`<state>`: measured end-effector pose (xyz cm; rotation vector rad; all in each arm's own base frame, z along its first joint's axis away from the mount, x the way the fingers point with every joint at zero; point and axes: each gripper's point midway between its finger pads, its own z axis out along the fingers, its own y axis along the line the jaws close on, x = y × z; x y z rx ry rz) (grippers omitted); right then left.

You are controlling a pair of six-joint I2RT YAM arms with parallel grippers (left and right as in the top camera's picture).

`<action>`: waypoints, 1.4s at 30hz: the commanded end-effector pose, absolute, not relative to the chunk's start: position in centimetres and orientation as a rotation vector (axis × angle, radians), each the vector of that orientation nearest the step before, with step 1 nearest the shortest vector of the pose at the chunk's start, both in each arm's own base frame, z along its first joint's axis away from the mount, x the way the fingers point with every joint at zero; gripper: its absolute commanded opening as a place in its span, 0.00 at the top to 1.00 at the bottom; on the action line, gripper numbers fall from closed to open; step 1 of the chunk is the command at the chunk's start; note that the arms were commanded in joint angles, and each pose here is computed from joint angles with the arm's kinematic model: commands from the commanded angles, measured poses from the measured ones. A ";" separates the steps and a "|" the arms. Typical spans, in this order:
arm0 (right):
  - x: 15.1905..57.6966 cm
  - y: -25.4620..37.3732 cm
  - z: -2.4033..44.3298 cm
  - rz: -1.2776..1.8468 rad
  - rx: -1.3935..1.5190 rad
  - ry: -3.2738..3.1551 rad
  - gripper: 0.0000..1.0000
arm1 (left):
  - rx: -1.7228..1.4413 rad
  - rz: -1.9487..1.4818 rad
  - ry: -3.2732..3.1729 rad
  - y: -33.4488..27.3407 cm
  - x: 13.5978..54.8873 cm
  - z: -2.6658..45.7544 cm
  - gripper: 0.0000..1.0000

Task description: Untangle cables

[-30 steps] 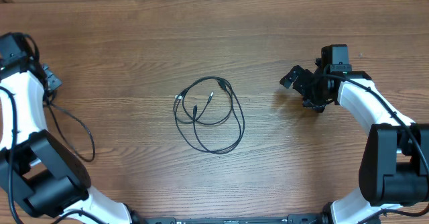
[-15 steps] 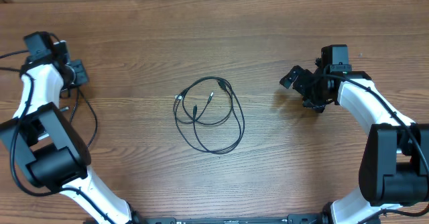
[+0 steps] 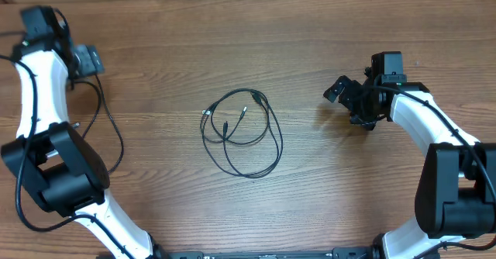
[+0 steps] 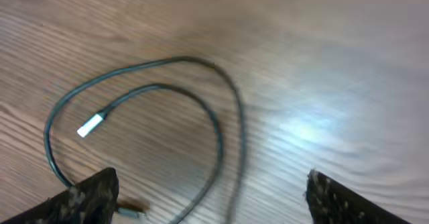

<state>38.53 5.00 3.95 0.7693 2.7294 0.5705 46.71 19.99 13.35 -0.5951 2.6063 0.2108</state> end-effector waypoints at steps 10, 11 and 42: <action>38.4 4.8 3.7 0.558 0.771 2.735 0.00 | -0.493 -0.488 2.508 6.4 44.0 25.6 0.96; 38.4 4.8 3.7 0.558 0.770 2.735 0.00 | -0.489 -0.535 2.553 5.1 43.3 24.9 0.96; 38.4 4.8 3.7 0.558 0.770 2.735 0.00 | 0.151 -0.652 3.111 -22.7 25.6 0.2 0.96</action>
